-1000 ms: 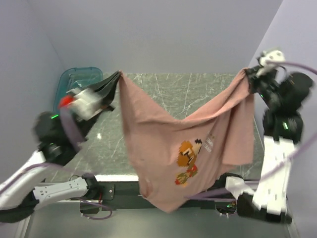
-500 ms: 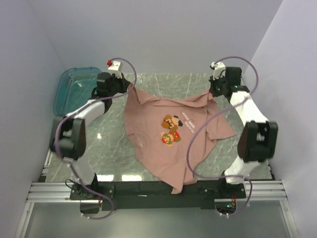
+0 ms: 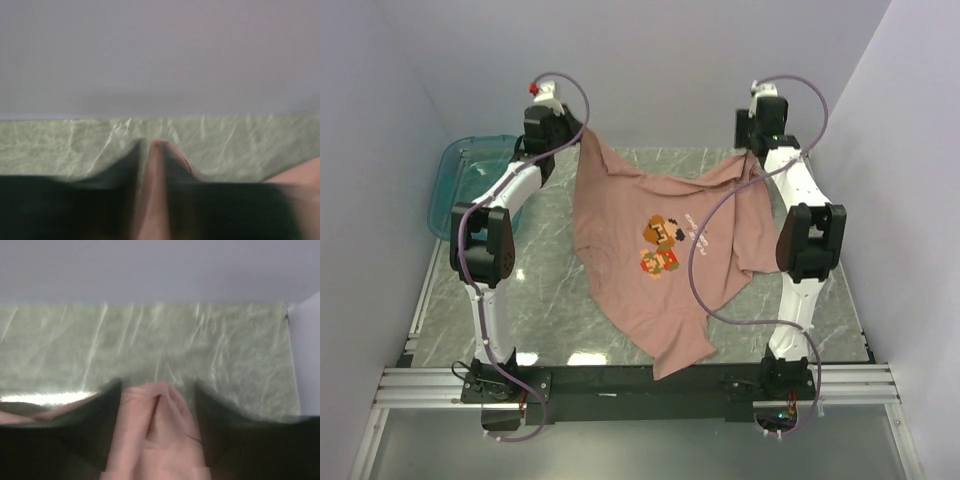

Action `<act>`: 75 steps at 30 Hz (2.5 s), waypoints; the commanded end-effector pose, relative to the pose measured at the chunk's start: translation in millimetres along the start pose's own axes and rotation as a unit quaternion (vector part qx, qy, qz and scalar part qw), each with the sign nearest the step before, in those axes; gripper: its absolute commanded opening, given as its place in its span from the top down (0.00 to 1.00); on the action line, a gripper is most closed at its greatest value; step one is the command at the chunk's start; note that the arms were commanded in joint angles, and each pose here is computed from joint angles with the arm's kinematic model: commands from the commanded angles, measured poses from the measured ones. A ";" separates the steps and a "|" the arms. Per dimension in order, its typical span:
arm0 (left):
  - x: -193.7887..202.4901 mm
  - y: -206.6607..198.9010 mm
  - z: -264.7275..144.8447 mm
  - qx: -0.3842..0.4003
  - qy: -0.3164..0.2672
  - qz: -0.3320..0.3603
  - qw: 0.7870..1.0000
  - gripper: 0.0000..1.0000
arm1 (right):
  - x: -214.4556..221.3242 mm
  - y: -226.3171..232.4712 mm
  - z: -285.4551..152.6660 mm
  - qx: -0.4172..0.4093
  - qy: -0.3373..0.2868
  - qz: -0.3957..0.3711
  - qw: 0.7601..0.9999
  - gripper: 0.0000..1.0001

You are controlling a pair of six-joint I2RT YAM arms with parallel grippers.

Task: Fold and stack the t-shirts

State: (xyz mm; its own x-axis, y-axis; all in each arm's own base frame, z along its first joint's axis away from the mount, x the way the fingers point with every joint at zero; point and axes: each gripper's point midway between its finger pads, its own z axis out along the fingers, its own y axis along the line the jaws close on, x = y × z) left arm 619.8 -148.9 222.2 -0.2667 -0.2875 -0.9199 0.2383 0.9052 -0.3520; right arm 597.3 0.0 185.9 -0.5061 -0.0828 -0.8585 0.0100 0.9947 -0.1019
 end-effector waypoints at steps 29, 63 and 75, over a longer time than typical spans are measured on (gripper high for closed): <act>112.4 -109.2 -299.3 0.199 0.264 -0.159 0.930 0.06 | 159.9 92.8 -237.5 -0.425 0.109 -0.140 0.887 0.16; 294.7 -118.5 -372.0 -0.048 0.391 -0.278 0.876 0.18 | 185.0 86.5 -224.3 -0.409 0.137 -0.142 0.891 0.16; 314.5 -116.4 -365.4 -0.080 0.420 -0.266 0.864 0.15 | 187.7 86.6 -224.8 -0.413 0.141 -0.142 0.888 0.16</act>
State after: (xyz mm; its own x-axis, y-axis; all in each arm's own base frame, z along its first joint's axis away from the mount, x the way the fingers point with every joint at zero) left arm 160.8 -228.9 38.5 -0.9045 -0.4007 -0.1459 -0.2322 0.7497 -0.6197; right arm 308.1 84.7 130.1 -0.5960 -0.4324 -0.6766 -0.7219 0.6576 0.2156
